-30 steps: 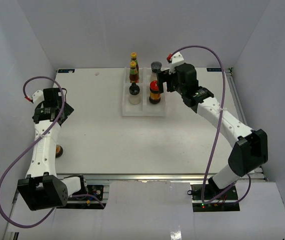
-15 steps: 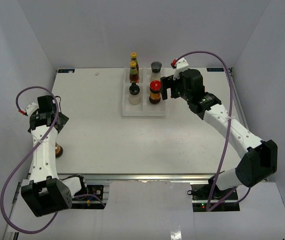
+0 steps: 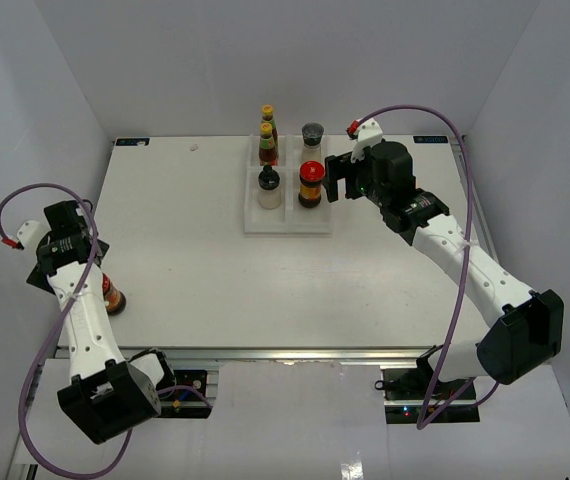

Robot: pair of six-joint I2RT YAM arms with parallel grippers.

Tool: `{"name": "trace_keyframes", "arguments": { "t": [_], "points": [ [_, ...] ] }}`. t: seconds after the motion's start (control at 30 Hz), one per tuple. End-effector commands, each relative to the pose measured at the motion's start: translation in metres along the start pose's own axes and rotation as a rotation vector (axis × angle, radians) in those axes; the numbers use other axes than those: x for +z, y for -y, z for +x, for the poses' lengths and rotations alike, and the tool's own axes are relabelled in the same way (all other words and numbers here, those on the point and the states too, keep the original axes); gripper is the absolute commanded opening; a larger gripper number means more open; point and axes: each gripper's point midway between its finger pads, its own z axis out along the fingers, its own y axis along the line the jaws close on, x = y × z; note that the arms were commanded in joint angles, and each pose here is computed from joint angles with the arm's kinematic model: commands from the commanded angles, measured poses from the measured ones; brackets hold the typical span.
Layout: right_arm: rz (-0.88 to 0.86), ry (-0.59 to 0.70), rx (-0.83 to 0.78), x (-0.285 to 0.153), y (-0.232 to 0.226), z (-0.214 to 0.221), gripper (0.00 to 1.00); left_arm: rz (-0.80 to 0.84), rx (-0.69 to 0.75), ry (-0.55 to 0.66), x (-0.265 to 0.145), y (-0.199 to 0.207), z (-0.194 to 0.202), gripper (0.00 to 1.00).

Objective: Organize the condiment bottles

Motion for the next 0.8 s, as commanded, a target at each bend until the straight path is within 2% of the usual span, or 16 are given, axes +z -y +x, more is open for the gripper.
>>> {"name": "trace_keyframes", "arguments": {
  "t": [0.0, 0.23, 0.5, 0.77],
  "points": [
    [-0.002, 0.048, -0.002, -0.006, 0.000, -0.012, 0.93, 0.035, -0.004, 0.010, 0.005, 0.004, -0.004, 0.98],
    [0.001, 0.057, -0.010, -0.008, 0.001, -0.013, 0.93, 0.069, -0.005, -0.071, 0.018, 0.015, 0.012, 0.98],
    [0.022, 0.062, -0.017, -0.010, 0.005, -0.011, 0.93, 0.003, -0.051, -0.070, 0.029, 0.001, 0.018, 0.98],
    [0.020, 0.057, -0.019, -0.006, 0.005, -0.007, 0.93, -0.012, -0.084, -0.123, 0.046, -0.001, 0.039, 0.98]
  ]
}}
